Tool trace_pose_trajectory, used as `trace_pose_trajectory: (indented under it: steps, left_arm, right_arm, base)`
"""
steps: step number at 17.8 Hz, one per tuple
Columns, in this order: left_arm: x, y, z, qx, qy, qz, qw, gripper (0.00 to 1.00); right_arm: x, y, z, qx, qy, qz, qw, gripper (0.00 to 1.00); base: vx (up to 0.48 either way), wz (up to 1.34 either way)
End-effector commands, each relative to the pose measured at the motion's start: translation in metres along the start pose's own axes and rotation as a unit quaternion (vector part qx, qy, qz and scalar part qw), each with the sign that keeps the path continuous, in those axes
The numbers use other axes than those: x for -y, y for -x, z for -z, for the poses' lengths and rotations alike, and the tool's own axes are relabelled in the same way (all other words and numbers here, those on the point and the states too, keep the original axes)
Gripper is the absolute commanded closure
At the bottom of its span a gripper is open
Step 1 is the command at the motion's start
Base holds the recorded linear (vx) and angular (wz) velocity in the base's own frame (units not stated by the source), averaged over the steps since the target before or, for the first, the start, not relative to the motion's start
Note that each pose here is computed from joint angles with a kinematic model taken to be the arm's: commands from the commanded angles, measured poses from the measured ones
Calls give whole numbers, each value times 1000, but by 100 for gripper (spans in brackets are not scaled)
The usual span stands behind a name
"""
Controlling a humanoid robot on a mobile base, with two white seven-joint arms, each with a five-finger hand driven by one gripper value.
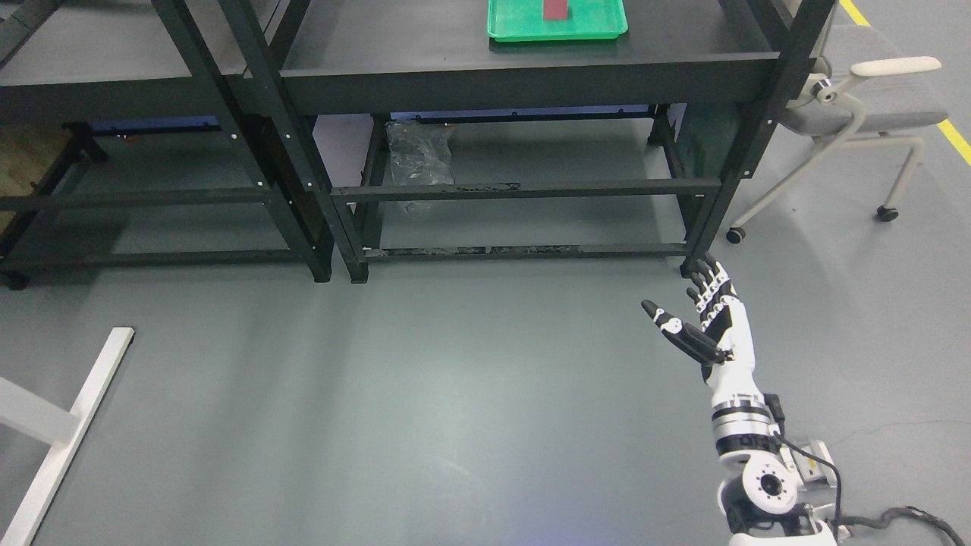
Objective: Pick pink block from left shelf to tray
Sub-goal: 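Raise the right hand while approaching the shelf with the green tray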
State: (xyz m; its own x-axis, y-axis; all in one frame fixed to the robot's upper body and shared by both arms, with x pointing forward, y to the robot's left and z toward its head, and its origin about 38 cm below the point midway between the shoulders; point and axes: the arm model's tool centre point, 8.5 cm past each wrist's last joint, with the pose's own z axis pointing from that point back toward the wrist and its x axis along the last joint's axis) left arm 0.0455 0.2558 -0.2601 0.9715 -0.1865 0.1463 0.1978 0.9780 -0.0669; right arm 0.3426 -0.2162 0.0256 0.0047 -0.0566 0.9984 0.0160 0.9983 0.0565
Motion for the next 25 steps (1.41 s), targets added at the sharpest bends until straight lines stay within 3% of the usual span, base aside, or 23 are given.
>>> trace_pose_trajectory:
  steps: [1, 8, 16, 25]
  left_arm:
    - [-10, -4, -1, 8, -8, 2, 1000, 0]
    - [-10, -4, -1, 7, -8, 2, 1000, 0]
    - [-10, -4, -1, 8, -8, 2, 1000, 0]
    - [-10, -4, -1, 8, -8, 2, 1000, 0]
  right_arm:
    - [1, -1, 1, 2, -7, -8, 1000, 0]
    - [3, -4, 1, 7, -3, -7, 1000, 0]
    - [1, -28, 9, 57, -6, -2, 998, 0]
    - [-4, -31, 11, 61, -11, -1, 998, 0]
  base:
    - [0, 0]
    - [0, 0]
    - [4, 6]
    - [38, 51]
